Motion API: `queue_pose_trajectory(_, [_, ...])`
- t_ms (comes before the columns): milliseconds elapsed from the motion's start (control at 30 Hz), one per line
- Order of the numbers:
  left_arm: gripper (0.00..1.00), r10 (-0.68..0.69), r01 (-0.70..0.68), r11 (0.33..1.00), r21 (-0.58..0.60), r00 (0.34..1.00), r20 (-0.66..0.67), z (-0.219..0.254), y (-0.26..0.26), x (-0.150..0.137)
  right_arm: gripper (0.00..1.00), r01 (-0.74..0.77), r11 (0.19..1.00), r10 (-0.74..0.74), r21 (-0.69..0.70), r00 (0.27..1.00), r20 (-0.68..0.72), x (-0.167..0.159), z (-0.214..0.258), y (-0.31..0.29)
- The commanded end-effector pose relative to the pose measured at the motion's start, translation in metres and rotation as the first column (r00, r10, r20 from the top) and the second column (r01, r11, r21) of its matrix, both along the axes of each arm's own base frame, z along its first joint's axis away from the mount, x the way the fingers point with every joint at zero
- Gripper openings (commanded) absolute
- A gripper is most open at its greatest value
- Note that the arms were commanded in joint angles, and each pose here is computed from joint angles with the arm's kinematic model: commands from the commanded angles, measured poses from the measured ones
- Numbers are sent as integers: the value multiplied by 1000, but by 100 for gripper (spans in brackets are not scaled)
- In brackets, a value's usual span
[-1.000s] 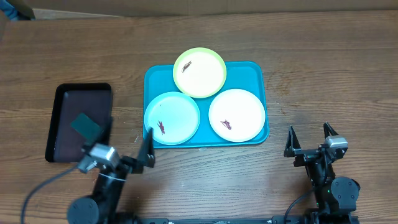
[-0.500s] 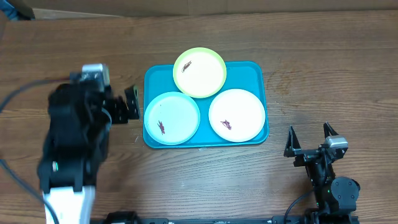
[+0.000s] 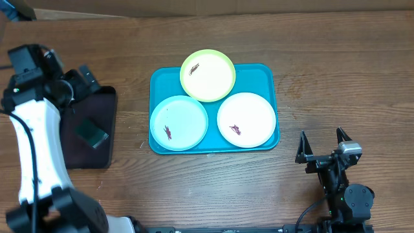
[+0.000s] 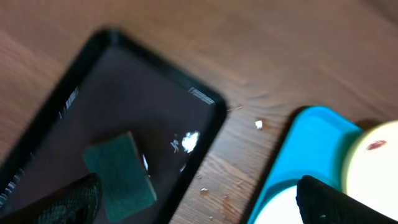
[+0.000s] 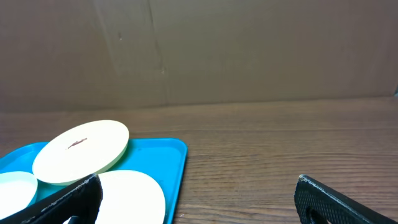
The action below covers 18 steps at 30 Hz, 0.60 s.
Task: Clean dirty plates on tray and stack at the side
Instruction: 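Move the left gripper over the black tray toward the green sponge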
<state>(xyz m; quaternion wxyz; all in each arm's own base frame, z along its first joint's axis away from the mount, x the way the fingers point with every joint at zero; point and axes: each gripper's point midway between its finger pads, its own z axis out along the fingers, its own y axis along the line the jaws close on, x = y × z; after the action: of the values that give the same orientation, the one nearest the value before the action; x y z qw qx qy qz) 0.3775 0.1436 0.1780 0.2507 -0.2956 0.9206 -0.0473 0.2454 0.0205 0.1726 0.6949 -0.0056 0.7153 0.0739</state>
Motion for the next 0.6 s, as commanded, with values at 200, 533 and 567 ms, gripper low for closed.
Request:
queue_pose_trajectory(200, [100,97,-146,969,-199,967,-237,-88,22,-17,100,4,1000,-4,-1,1000,4,0,-2,-1])
queue_pose_trajectory(533, [100,252,-320,945,-74,850,-462,-131,43,-56,100,4,1000,-4,-1,1000,4,0,-2,-1])
queue_pose_trajectory(567, [100,245,-320,943,-88,851,-465,-133,40,-57,100,4,1000,-4,-1,1000,4,0,-2,-1])
